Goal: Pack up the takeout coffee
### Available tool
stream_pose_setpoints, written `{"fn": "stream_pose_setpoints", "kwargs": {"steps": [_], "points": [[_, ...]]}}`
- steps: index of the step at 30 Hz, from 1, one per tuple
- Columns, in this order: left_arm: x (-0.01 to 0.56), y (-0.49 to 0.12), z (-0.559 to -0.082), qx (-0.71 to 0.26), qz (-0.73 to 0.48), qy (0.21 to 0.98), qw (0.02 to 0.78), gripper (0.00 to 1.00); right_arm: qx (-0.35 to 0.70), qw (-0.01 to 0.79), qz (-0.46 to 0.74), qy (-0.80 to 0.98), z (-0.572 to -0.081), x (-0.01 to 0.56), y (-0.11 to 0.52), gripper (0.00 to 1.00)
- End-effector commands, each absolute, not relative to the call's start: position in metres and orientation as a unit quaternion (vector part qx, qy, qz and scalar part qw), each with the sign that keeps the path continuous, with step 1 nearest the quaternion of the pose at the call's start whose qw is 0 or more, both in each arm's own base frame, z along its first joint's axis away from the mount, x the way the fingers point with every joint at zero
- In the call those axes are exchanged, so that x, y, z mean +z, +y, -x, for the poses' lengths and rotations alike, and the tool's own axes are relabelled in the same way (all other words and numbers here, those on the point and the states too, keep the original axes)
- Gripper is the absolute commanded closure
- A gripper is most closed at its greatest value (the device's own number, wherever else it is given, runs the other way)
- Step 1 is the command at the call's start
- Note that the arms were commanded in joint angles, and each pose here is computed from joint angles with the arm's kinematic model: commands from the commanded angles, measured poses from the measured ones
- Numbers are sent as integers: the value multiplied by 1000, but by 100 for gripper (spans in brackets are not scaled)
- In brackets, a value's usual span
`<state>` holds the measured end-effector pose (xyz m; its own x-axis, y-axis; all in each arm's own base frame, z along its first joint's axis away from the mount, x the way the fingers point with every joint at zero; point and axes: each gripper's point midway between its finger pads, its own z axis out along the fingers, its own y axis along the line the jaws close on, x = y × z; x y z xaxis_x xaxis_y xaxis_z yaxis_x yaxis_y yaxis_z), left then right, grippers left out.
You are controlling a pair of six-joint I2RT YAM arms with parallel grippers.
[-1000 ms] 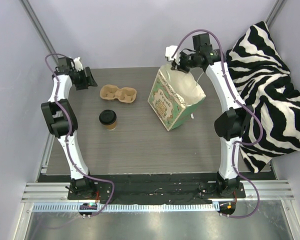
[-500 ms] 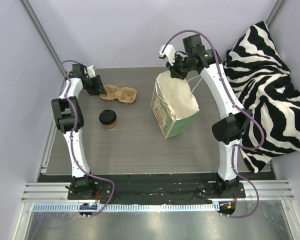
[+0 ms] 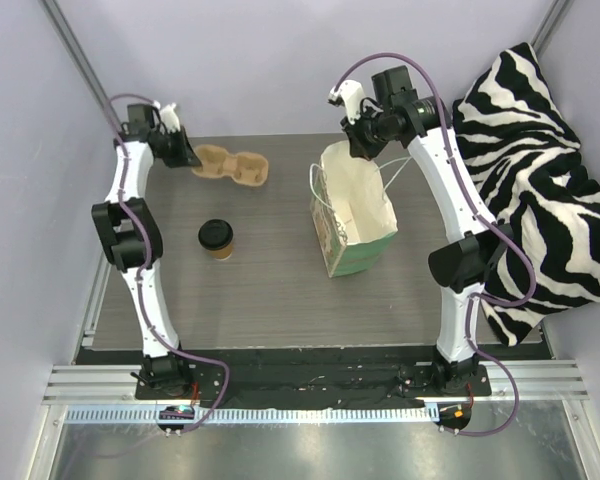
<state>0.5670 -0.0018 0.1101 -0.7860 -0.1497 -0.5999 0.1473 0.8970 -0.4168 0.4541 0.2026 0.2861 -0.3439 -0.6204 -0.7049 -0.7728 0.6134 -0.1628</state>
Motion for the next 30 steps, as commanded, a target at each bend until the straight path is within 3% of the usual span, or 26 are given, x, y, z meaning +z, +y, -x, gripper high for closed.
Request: {"fn": "stream_pose_setpoints", "kwargs": {"steps": [1,9,13,21,30], "points": [[314,-17,-543,-221,-134,831,493,100,89,428,388,811,-443,329,194,99],[505,-64,-439,-173,-282,675,659,100,58,424,351,833,-447,324,181,99],[550,-113,-382,-170,-363,603,690,100,46,424,332,841,-448,324,175,99],[537,-209,-314,-121,-518,531,660,100,50,423,317,847,-441,327,179,99],[509,-261,-318,39,-587,496,639,100,44,436,334,835,-419,334,203,99]]}}
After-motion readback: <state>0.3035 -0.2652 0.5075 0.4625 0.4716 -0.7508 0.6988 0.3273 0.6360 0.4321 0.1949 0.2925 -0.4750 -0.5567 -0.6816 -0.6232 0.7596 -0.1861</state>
